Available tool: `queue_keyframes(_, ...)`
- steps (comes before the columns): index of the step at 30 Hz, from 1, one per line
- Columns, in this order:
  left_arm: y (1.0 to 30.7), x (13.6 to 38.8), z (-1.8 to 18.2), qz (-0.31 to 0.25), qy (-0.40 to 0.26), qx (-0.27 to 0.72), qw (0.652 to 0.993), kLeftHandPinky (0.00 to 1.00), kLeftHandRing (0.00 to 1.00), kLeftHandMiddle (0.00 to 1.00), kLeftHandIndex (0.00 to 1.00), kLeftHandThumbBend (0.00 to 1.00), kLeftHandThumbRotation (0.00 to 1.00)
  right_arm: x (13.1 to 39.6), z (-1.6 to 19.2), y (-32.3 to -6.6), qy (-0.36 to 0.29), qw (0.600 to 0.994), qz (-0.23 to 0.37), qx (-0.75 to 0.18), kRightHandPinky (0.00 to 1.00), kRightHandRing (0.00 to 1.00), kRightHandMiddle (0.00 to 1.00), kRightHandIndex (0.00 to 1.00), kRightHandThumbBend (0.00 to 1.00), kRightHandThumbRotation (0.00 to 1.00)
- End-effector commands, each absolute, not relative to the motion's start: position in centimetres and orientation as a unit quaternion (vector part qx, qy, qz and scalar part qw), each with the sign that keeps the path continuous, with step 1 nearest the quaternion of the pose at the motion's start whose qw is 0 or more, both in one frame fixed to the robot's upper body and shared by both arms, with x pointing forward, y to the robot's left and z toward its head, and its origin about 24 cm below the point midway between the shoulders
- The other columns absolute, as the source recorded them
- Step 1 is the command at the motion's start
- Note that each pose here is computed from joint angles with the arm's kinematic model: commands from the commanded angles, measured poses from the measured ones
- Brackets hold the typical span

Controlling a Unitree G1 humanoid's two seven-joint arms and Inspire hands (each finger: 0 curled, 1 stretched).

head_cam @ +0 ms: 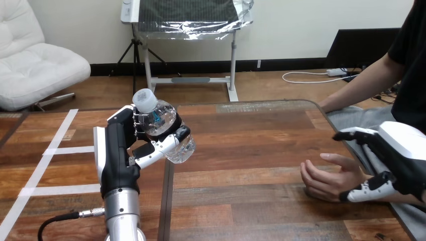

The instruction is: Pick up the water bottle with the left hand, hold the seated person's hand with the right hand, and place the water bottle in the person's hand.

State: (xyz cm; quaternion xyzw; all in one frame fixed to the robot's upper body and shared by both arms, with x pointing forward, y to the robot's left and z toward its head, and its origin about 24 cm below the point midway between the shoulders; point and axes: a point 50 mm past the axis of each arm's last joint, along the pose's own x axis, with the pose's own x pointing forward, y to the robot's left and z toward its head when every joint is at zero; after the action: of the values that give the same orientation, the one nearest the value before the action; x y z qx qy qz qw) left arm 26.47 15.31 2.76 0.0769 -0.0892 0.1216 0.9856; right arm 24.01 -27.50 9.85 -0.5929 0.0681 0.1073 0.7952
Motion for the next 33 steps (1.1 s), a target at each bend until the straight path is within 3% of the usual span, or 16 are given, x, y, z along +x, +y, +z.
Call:
queue_keyframes(1, 15.1, 27.5, 5.1, 0.115, -0.148, 0.077, 0.979, 0.39, 0.42, 0.46, 0.47, 0.71, 0.0, 25.4, 12.5, -27.9, 0.036, 0.781, 0.082, -0.618, 0.78, 0.87, 0.88, 0.84, 0.85, 0.0)
queue_keyframes(16, 15.2, 27.5, 5.0, 0.117, -0.143, 0.078, 0.98, 0.4, 0.42, 0.46, 0.47, 0.71, 0.0, 25.6, 12.6, -28.1, 0.089, 0.769, 0.074, -0.628, 0.85, 0.93, 0.91, 0.87, 0.81, 0.0)
queue_keyframes(33, 15.3, 27.3, 5.0, 0.113, -0.148, 0.08, 0.979, 0.39, 0.42, 0.46, 0.47, 0.7, 0.0, 26.7, 11.8, -28.4, 0.167, 0.732, 0.104, -0.652, 0.87, 0.93, 0.93, 0.89, 0.79, 0.0)
